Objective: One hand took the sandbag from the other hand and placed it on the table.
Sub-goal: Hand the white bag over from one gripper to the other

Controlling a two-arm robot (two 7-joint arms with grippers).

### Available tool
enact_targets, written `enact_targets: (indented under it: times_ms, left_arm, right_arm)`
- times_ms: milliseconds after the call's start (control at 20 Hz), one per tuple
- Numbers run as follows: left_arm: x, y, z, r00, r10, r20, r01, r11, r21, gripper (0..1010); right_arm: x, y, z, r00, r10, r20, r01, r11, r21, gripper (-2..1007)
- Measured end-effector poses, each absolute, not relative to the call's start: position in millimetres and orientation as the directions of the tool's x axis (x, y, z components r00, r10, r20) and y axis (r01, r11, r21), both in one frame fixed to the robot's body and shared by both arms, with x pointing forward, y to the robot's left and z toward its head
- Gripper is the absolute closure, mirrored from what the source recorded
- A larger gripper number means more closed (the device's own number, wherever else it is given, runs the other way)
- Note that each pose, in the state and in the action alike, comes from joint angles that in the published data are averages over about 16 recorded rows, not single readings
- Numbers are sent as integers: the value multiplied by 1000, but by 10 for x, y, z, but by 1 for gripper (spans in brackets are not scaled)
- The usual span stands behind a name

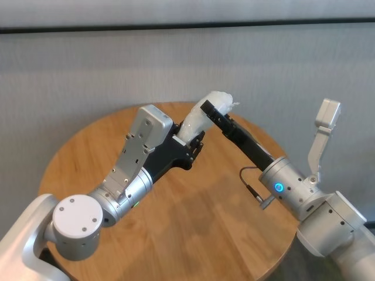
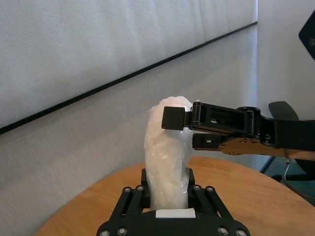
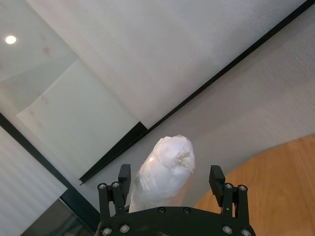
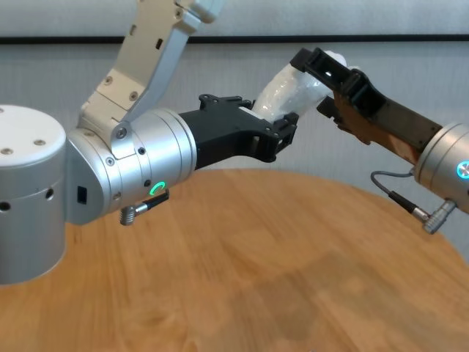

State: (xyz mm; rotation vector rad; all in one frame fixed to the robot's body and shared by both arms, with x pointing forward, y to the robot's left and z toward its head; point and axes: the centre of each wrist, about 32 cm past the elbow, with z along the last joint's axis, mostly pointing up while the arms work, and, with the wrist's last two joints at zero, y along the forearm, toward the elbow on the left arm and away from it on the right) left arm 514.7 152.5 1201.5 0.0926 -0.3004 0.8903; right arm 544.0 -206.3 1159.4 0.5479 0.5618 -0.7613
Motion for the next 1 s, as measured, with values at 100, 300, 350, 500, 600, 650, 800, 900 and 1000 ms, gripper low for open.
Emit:
enact_targets:
  times_ms: [100,300,350,500,600,650,800,900,1000]
  left_arm:
    - [5147,1525,12015,590,751,296,-777,628,-45,599]
    - [5147,1525,12015,590,751,296,-777,628,-45,599]
    - [5147,1525,12015,590,751,296,-777,628,-45,599]
    - [5147,1525,12015,590,751,296,-777,628,-45,599]
    - [5147,1525,12015,590,751,296,-777,628,-45,599]
    - [5147,1525,12015,590,751,296,-777,628,-45,599]
    - [5147,1525,12015,590,751,296,-777,628,-45,600]
    - [5147,1525,12015,590,751,296,-777,628,-45,600]
    - [5147,1525,12015,590,751,296,-777,628,-45,600]
  right_arm:
    - [5452,-2053,11594,595,-477,-647,756,605,249,4]
    - [5469,-2040,11590,594,-474,-649,754,610,244,4]
    - [5471,-2038,11589,594,-474,-650,753,611,243,4]
    - [5476,-2034,11587,595,-472,-650,751,614,241,4]
    - [5478,-2034,11586,595,-472,-650,751,615,240,5]
    - [5478,-2034,11585,595,-472,-650,750,616,240,6]
    - [5478,-2035,11583,596,-473,-649,750,616,240,18]
    - [5478,-2037,11583,596,-473,-649,750,616,240,36]
    - [5478,-2038,11584,596,-474,-648,750,616,240,61]
